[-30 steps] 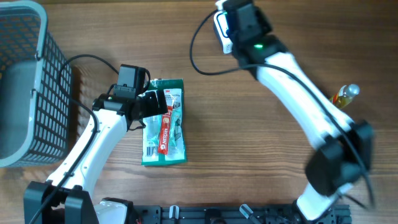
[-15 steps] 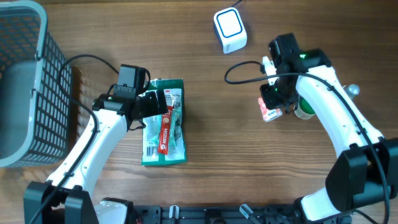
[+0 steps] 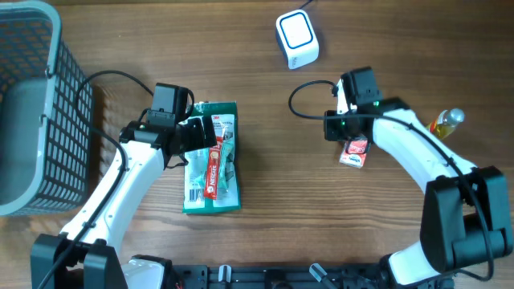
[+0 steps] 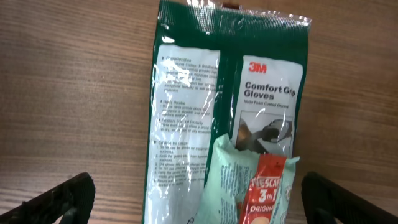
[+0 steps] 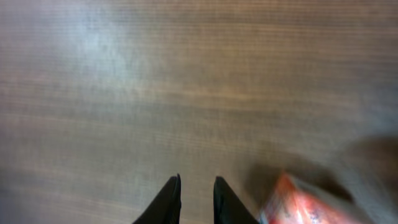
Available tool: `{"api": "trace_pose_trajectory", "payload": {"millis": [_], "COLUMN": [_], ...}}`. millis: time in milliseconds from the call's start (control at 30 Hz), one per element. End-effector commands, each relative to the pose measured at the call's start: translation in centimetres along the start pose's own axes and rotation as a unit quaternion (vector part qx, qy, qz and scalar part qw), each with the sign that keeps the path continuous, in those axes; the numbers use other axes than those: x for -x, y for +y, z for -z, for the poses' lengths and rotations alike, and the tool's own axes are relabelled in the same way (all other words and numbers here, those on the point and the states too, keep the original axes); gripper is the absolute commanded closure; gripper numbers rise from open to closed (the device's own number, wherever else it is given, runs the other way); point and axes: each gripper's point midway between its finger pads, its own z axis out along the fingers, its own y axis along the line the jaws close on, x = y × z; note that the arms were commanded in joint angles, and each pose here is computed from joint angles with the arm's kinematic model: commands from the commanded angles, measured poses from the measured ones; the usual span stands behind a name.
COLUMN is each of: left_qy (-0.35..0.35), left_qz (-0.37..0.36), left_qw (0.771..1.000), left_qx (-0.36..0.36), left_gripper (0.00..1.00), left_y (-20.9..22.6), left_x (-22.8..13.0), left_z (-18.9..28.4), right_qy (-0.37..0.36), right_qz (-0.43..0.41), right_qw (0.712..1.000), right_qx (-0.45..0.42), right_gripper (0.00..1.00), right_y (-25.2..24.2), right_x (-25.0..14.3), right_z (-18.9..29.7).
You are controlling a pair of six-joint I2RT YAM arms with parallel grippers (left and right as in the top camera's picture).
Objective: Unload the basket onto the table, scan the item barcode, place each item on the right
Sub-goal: 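Carry the tissue pack right and set it down near the jar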
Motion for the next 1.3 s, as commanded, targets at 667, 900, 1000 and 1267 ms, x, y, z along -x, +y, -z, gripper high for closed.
{"api": "trace_pose_trajectory", "payload": {"millis": [667, 900, 1000, 1267], "left_qy": [-0.016, -0.016, -0.016, -0.016], "left_qz": [0.008, 0.008, 0.008, 0.008], "left_qw": [1.0, 1.0, 1.0, 1.0], "left_qx": [-0.001, -0.001, -0.001, -0.001], "left_gripper": [0.0, 0.0, 0.0, 0.0], "left_y": [-0.1, -0.1, -0.1, -0.1], "left_x": [0.9, 0.9, 0.9, 0.9], "left_z": [0.8, 0.8, 0.8, 0.8], "right_qy": [0.078, -0.01, -0.017, 0.06], "right_qz": [-0.048, -0.04, -0.038, -0.067], "right_qw": [0.995, 0.986, 0.98, 0.97], "right_qx": [-0.04, -0.161, -0.195, -0.226], "right_gripper": [0.74, 0.71, 0.7, 0.69], "right_y": [-1.9, -6.0, -7.1, -8.2], "right_x": [-5.5, -1.9, -1.7, -5.9], "right_z": [-1.4, -0.9, -0.5, 0.3]}}
